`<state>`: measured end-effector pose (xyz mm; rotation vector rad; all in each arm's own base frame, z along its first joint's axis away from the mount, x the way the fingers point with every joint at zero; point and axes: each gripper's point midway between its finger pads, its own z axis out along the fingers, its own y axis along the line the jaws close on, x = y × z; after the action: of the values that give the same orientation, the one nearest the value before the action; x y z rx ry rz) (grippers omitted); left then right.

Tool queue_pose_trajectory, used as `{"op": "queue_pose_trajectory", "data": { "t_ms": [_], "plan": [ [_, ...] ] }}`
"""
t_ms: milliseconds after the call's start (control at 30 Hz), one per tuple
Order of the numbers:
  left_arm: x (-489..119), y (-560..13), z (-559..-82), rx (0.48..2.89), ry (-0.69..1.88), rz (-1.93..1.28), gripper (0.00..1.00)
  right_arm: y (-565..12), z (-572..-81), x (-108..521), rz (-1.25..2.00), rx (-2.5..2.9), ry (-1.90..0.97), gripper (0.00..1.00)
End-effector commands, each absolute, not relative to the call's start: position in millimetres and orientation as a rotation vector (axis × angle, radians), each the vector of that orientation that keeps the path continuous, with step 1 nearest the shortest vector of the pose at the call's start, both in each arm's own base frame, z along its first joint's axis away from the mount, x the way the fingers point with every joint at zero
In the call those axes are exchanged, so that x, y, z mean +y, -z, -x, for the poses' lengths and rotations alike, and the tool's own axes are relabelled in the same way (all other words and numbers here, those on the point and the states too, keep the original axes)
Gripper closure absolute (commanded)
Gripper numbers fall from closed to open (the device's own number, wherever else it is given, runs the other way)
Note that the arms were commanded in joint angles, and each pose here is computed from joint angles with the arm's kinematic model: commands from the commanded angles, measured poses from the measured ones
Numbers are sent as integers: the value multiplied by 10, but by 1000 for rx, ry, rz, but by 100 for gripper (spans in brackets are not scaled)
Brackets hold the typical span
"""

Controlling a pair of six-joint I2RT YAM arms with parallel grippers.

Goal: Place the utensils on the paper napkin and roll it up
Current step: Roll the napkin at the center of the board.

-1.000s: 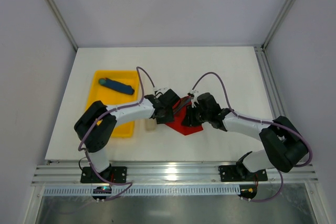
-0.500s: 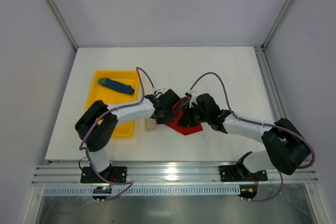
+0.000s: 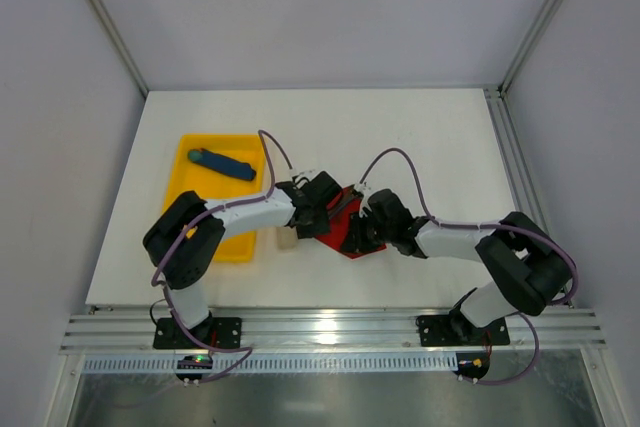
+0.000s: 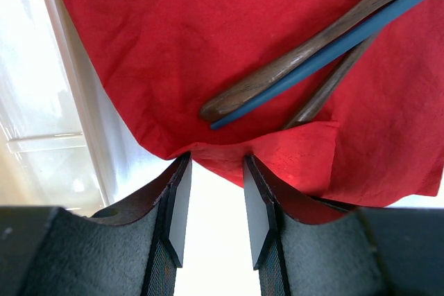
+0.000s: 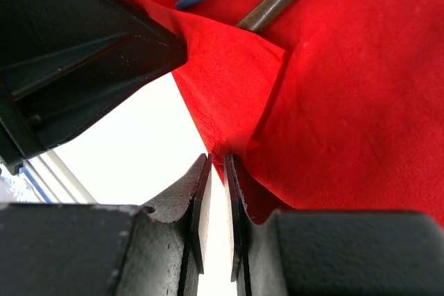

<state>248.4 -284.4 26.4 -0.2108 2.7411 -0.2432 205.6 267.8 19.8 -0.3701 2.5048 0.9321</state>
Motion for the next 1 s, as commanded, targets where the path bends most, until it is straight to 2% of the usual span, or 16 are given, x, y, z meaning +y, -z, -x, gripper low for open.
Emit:
{"op": "queue_pose_trajectory", "data": {
  "t_ms": [0,367,633,867,967],
  "plan": [
    [-2809,-199,-2488,2744,228,245,60,-171,-2104,2607,333,2494,-866,79],
    [-2932,-303,-2451,2735,345,238,59,-66,-1997,2384,304,2565,-751,80],
    [-3189,-744,-2481,2632,525,141,52,-15,-1862,2201,270,2609,-691,80],
    [-3300,-912,-2404,2595,640,21,53,-45,-1778,2089,235,2618,-666,80],
    [-3476,-931,-2288,2600,775,-60,58,-67,-1784,2083,235,2613,-662,80]
  ]
}}
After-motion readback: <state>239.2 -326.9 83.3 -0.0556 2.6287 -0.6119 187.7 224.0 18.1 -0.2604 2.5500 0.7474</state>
